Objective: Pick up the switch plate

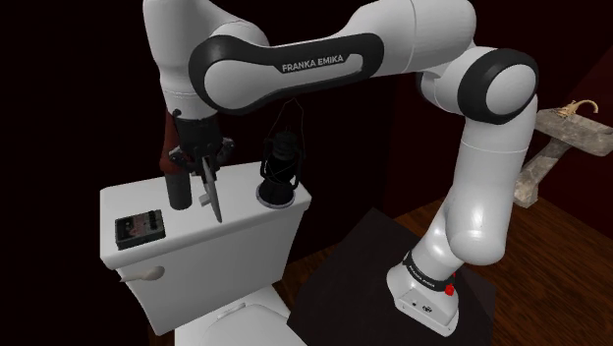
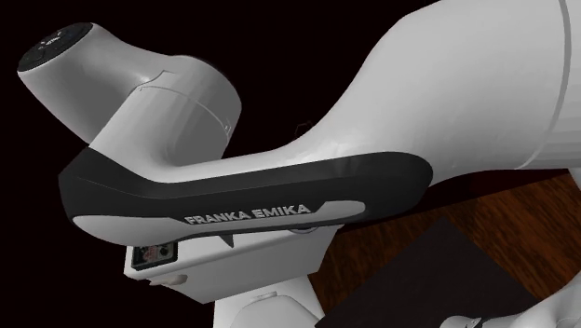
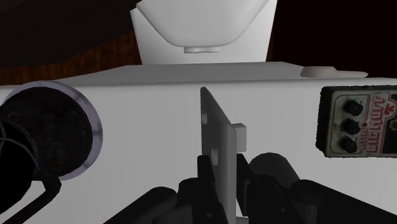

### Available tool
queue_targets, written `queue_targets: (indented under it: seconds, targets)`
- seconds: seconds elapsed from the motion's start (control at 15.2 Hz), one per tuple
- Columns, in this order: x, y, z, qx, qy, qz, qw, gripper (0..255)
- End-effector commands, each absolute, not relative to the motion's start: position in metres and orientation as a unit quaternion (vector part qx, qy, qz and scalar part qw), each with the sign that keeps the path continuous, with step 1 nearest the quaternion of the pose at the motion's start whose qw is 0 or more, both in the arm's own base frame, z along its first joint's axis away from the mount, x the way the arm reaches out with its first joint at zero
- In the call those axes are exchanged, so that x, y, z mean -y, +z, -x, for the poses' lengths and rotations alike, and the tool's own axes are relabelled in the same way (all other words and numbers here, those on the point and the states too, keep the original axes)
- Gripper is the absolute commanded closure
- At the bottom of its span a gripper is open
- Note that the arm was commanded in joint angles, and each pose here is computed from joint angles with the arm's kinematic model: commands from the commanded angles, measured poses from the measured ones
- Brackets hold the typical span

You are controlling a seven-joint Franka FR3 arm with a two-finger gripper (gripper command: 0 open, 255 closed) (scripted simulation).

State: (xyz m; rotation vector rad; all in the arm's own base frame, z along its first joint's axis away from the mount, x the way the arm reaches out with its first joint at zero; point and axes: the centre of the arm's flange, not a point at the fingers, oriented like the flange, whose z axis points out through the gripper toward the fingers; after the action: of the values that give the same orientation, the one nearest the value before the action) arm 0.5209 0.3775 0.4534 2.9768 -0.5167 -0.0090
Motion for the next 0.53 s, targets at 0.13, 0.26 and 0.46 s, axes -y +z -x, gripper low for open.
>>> queue_targets:
  seconds: [0.13, 0.26, 0.46]
  targets:
    - [-0.377, 0.472, -0.520, 0.171, -0.003, -0.983, 0.060, 255]
    - [-0.377, 0.483, -0.520, 0.171, -0.003, -0.983, 0.060, 255]
    - [-0.377, 0.499, -0.520, 0.171, -0.003, -0.983, 0.060, 255]
